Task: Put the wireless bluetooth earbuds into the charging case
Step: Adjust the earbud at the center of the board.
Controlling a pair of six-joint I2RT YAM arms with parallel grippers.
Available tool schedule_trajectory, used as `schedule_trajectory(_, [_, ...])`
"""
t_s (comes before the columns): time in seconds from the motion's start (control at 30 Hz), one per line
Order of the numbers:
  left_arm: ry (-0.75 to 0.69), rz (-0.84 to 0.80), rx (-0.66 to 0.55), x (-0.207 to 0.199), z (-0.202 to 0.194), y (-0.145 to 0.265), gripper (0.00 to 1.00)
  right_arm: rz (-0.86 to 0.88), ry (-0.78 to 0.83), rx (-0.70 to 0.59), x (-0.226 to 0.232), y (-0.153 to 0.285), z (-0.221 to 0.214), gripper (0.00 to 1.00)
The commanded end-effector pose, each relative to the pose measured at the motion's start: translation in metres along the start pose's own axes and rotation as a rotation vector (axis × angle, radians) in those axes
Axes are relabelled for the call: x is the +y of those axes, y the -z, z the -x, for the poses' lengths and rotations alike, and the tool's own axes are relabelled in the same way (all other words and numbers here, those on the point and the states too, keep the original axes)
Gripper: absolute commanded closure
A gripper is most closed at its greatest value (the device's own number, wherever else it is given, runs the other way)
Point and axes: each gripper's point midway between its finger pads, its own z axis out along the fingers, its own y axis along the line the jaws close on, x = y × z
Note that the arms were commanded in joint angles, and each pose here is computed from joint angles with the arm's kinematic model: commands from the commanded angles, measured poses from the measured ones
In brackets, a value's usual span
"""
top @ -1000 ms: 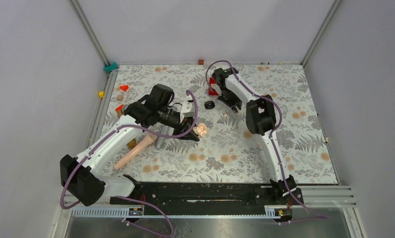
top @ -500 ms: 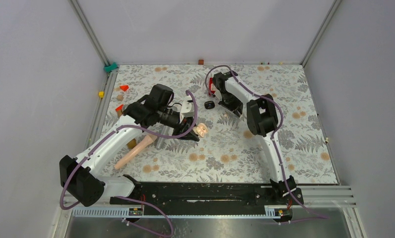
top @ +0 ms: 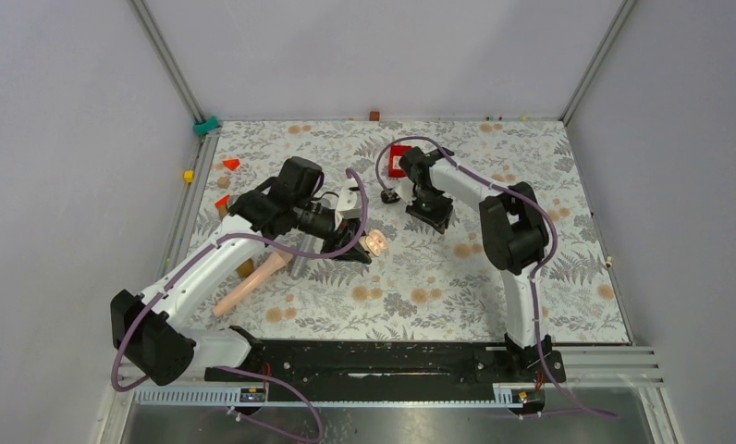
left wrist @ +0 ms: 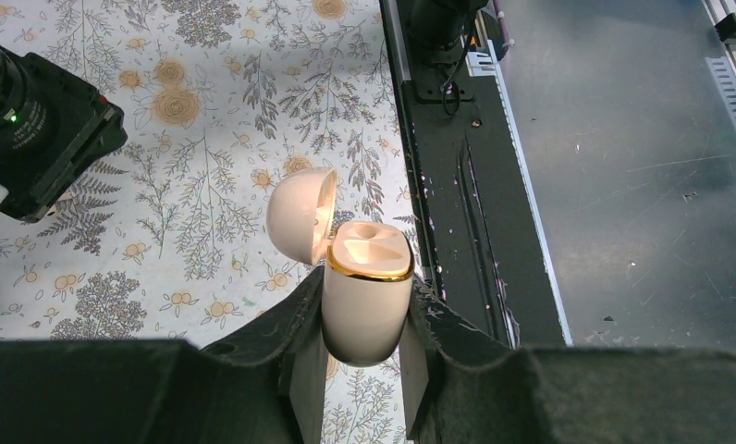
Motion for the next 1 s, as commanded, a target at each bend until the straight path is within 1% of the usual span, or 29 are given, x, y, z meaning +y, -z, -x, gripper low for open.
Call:
schedule_trajectory(0.0, [-0.071,0.012,-0.029,-0.002,0.01,0.005,1.0,-0.05,0.005,-0.137,-0.006,0.029,0.014,0.7])
schedule_trajectory(0.07, [-0.072,0.013,-0.03,-0.002,0.011,0.005,1.0,-0.08,-0.063,-0.141,-0.01,0.032,0.015,0.69])
schedule_trajectory(0.13, [-0.073,0.015,-0.029,-0.003,0.011,0.006,1.0,-0.021,-0.092,-0.168,0.001,0.037,0.018,0.66])
schedule_trajectory(0.23, [-0.077,0.014,-0.031,-0.003,0.011,0.006,1.0,0.043,-0.128,-0.196,0.014,0.034,0.022,0.6])
schedule_trajectory(0.3, [-0.077,0.015,-0.031,-0.003,0.011,0.006,1.0,0.053,-0.161,-0.181,0.016,0.028,0.023,0.57])
schedule_trajectory(0.67, [-0.08,0.017,-0.03,-0.003,0.011,0.006,1.0,0.102,-0.321,-0.079,0.028,-0.001,0.022,0.5])
schedule_trajectory(0.8, [-0.081,0.019,-0.029,-0.003,0.011,0.006,1.0,0.108,-0.385,-0.066,0.027,-0.009,0.022,0.47])
schedule_trajectory(0.97, [-0.085,0.021,-0.029,-0.003,0.011,0.007,1.0,0.091,-0.466,-0.072,0.013,-0.015,0.018,0.45])
